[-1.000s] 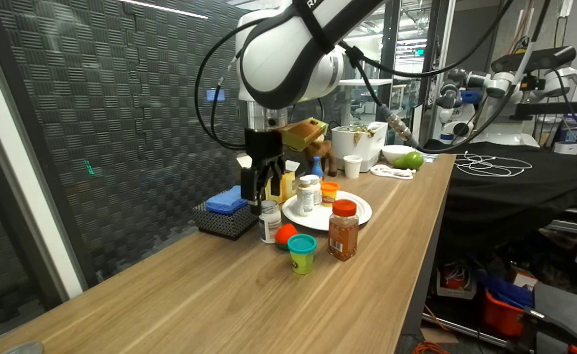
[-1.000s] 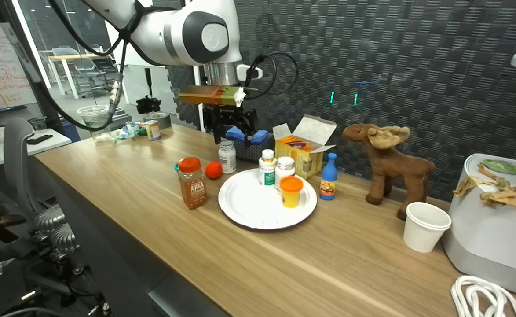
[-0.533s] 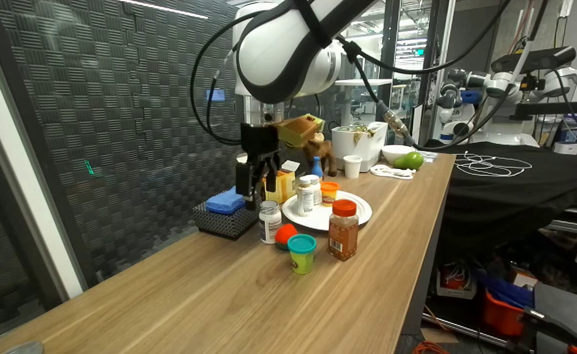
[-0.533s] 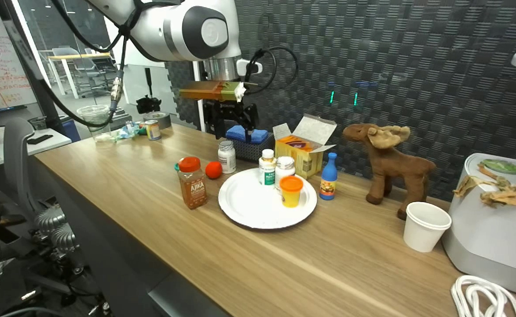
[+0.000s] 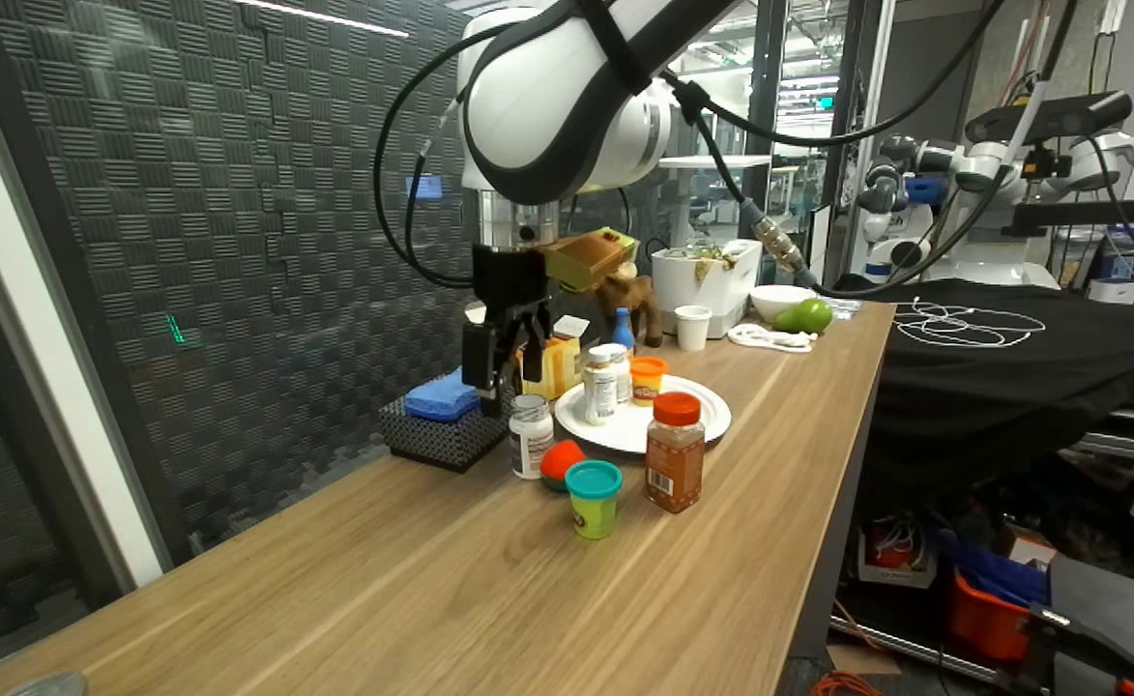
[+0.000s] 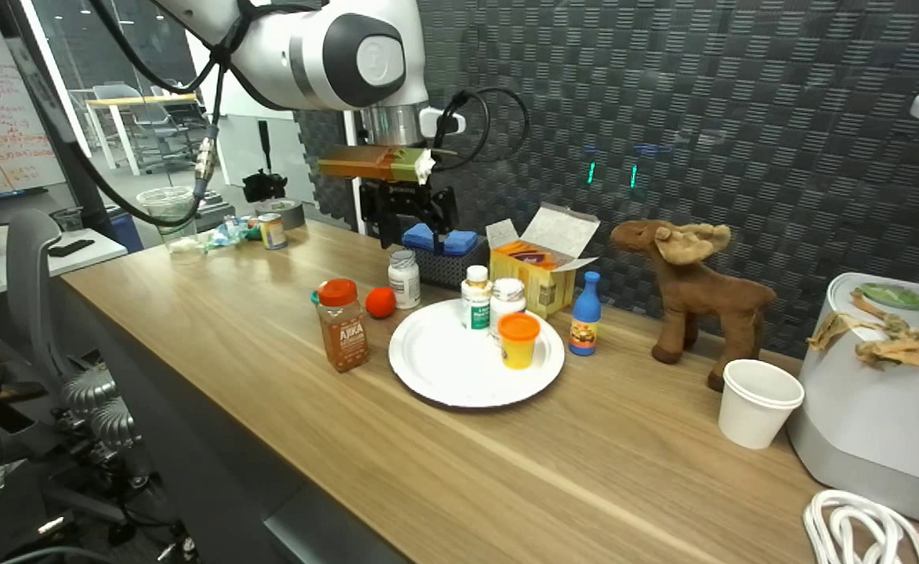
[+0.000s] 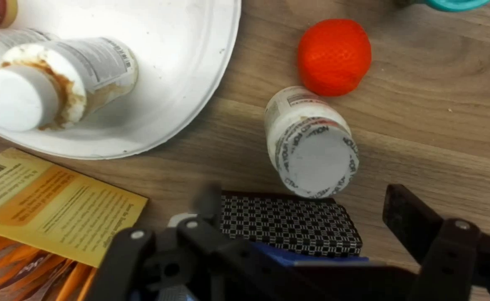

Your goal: Put the bottles and orange plushie that are around the white plate on the white plate

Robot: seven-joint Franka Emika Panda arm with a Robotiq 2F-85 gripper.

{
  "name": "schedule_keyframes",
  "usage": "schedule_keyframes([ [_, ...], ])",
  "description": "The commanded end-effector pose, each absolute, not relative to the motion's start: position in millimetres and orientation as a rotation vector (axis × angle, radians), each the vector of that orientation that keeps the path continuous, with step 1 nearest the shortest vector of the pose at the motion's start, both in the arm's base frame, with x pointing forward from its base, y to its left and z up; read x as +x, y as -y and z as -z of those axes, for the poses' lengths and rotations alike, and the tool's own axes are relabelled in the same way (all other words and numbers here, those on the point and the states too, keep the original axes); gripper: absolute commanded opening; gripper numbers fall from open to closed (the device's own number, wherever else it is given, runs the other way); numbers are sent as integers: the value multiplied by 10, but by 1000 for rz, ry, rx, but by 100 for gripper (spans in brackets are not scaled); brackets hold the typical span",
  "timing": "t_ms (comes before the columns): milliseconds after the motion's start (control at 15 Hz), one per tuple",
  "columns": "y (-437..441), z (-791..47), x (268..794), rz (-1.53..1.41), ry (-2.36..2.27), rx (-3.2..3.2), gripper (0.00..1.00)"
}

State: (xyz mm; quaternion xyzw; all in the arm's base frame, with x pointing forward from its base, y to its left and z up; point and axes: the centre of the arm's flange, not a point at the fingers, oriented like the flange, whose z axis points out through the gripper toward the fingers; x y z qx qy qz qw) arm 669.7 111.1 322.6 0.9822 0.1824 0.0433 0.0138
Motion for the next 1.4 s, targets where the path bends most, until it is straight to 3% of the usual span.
schedule_keyframes([
  [0,-1081,-3299,6553,-137,-532,3083,100],
  [400,-1062,-3397,6415,-144,-508,3075,100],
  [467,-1057,-3412,6408,-146,-503,3076,75],
  [600,-1054,-3421,6400,-147,-514,3073,68],
  [1000,-1044,-3326,6414,-114,-529,3073,20],
  [1333,-1007,-3420,6392,-126,-509,3070,19],
])
